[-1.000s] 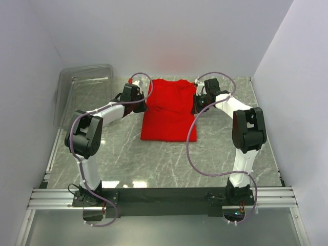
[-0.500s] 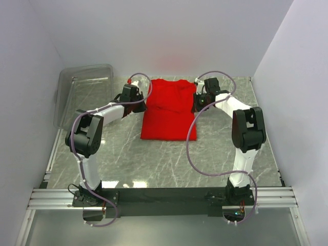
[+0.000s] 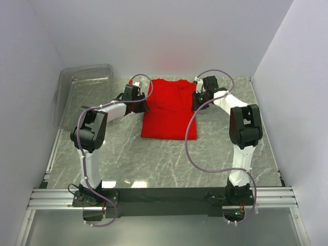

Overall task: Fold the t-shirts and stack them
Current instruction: Fold the T-shirt at the center of the board.

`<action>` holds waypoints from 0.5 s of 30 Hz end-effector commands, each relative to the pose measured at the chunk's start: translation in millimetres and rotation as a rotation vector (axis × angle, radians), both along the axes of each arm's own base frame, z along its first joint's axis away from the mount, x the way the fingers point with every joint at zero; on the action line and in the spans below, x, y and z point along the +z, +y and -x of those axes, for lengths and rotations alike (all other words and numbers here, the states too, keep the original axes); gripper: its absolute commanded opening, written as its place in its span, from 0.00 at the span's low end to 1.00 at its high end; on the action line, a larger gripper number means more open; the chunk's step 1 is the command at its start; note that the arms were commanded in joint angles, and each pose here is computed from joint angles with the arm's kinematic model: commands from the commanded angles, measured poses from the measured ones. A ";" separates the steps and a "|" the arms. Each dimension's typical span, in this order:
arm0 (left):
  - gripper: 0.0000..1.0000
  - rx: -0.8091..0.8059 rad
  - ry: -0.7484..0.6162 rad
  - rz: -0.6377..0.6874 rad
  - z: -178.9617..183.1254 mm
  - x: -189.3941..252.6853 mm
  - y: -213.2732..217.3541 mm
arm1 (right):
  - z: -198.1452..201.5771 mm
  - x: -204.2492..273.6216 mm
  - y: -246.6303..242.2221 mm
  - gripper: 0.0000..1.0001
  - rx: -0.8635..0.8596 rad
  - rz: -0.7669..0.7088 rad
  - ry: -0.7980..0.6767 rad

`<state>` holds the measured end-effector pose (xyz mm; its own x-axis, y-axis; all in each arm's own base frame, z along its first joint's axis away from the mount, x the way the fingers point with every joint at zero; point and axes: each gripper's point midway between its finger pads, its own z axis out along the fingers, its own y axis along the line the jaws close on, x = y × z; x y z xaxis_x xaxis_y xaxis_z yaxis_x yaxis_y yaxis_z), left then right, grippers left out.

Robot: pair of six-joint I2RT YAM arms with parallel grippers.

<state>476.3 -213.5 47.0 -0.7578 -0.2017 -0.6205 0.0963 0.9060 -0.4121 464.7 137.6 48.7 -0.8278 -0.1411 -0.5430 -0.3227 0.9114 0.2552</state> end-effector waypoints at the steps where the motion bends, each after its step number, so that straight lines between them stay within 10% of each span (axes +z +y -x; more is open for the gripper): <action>1: 0.38 -0.008 -0.124 0.043 -15.0 52.9 -3.4 | -14.9 30.3 -9.5 0.32 -0.018 0.025 -0.093; 9: 0.48 -0.052 -0.325 0.054 -8.1 154.5 0.5 | 2.6 85.3 -6.2 0.41 0.108 0.003 -0.238; 15: 0.65 -0.111 -0.329 0.071 57.9 170.1 14.0 | 98.6 105.6 23.2 0.43 0.673 -0.088 -0.372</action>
<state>453.2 -203.9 216.3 -0.5224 -0.2141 -0.8254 0.2862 0.8678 -0.4063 413.6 142.7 141.5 -0.5647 -0.3667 -0.7394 -0.6611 0.7372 0.1393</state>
